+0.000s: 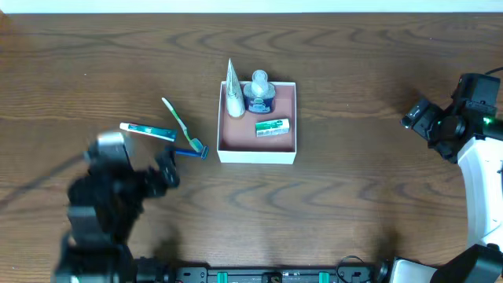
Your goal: Pack container
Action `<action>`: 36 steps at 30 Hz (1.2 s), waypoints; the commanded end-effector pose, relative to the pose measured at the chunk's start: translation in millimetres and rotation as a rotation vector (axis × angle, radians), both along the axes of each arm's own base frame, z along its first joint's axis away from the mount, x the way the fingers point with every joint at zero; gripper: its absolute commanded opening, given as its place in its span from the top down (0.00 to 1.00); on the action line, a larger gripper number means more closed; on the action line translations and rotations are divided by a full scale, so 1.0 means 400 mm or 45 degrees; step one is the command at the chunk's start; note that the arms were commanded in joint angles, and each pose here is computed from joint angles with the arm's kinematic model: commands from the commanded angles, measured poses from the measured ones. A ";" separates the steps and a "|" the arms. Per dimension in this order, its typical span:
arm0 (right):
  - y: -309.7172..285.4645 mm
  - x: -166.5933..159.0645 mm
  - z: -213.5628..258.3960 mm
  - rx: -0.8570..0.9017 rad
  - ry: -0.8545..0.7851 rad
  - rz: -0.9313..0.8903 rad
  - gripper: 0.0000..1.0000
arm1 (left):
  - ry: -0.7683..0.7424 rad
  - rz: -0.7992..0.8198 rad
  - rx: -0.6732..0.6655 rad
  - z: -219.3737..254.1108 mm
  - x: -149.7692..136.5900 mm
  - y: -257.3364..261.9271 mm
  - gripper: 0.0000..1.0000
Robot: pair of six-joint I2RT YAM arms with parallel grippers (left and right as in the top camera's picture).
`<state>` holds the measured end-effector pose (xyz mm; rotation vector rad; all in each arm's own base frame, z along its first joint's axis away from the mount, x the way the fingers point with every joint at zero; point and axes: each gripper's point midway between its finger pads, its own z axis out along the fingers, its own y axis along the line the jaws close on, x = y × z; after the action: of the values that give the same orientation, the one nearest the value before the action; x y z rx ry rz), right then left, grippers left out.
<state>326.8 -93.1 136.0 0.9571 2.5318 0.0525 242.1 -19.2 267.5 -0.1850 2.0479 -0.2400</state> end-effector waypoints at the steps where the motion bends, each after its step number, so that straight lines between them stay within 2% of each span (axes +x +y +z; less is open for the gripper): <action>1: -0.011 0.004 0.017 -0.016 -0.022 -0.026 0.01 | 0.065 -0.009 -0.009 0.072 0.055 -0.005 0.02; 7: -0.011 0.004 0.017 -0.016 -0.022 -0.026 0.01 | 0.151 -0.175 -0.106 0.085 0.118 -0.072 0.02; 14: -0.011 0.004 0.017 -0.016 -0.022 -0.026 0.01 | 0.176 -0.156 -0.066 0.057 0.172 -0.061 0.02; 19: -0.011 0.004 0.017 -0.016 -0.022 -0.026 0.01 | 0.295 0.211 -0.115 -0.014 0.223 0.050 0.02; 26: -0.011 0.004 0.017 -0.016 -0.022 -0.026 0.01 | 0.563 0.658 -0.382 -0.187 0.256 0.184 0.01; 32: -0.011 0.004 0.017 -0.016 -0.022 -0.026 0.01 | 0.768 0.807 -0.459 -0.314 0.255 0.219 0.00; 36: -0.011 0.004 0.017 -0.016 -0.022 -0.026 0.01 | 0.864 0.825 -0.451 -0.380 0.260 0.220 0.09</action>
<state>327.0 -93.2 136.1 0.9568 2.5311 0.0526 342.1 64.9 122.5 -1.2040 2.4570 -0.1506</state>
